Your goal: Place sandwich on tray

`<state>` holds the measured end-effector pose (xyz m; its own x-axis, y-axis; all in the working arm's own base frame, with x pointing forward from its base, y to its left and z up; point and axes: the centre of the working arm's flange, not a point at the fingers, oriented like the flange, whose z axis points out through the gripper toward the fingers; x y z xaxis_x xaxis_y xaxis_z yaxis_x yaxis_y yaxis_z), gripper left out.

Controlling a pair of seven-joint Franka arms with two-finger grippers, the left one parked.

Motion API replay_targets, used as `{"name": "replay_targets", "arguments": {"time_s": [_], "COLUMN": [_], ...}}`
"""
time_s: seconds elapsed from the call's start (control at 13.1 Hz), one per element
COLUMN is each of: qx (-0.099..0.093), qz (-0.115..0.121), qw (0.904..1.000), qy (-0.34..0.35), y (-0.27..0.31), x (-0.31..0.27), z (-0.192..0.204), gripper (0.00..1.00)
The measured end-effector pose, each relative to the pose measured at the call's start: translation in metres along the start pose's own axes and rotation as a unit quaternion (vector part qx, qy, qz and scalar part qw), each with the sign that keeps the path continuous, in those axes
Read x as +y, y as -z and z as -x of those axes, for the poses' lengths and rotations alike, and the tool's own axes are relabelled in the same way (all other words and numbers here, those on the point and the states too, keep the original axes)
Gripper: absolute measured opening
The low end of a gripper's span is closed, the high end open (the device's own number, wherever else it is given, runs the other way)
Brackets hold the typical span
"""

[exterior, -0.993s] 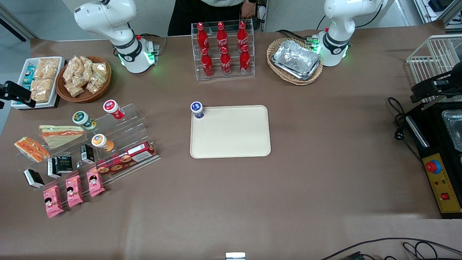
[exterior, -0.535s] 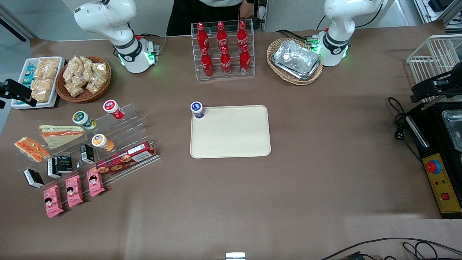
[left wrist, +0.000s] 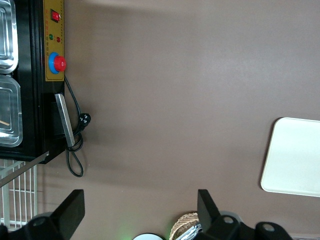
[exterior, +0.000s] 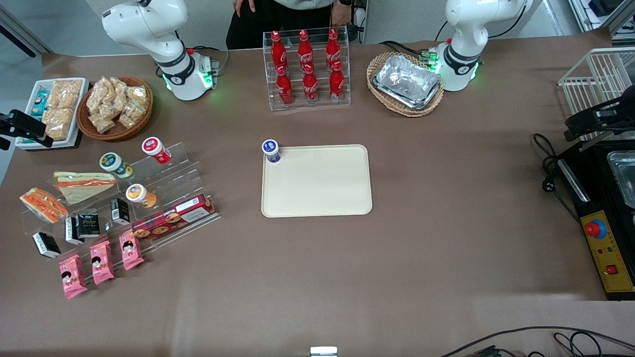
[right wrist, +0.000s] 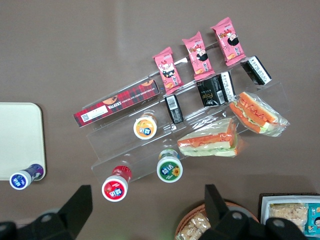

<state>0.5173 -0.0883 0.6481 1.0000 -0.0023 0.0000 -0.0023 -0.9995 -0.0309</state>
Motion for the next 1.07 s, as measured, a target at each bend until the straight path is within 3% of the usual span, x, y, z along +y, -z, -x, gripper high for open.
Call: {"name": "replay_targets", "arguments": {"time_s": [0.84, 1.07], "qx": [-0.002, -0.004], "qz": [0.004, 0.024], "qw": [1.0, 0.9997], "qy": [0.005, 0.005], "y": [0.0005, 0.001], "x": [-0.0083, -0.0054], "z": [0.0002, 0.0009], "gripper": [1.0, 1.0]}}
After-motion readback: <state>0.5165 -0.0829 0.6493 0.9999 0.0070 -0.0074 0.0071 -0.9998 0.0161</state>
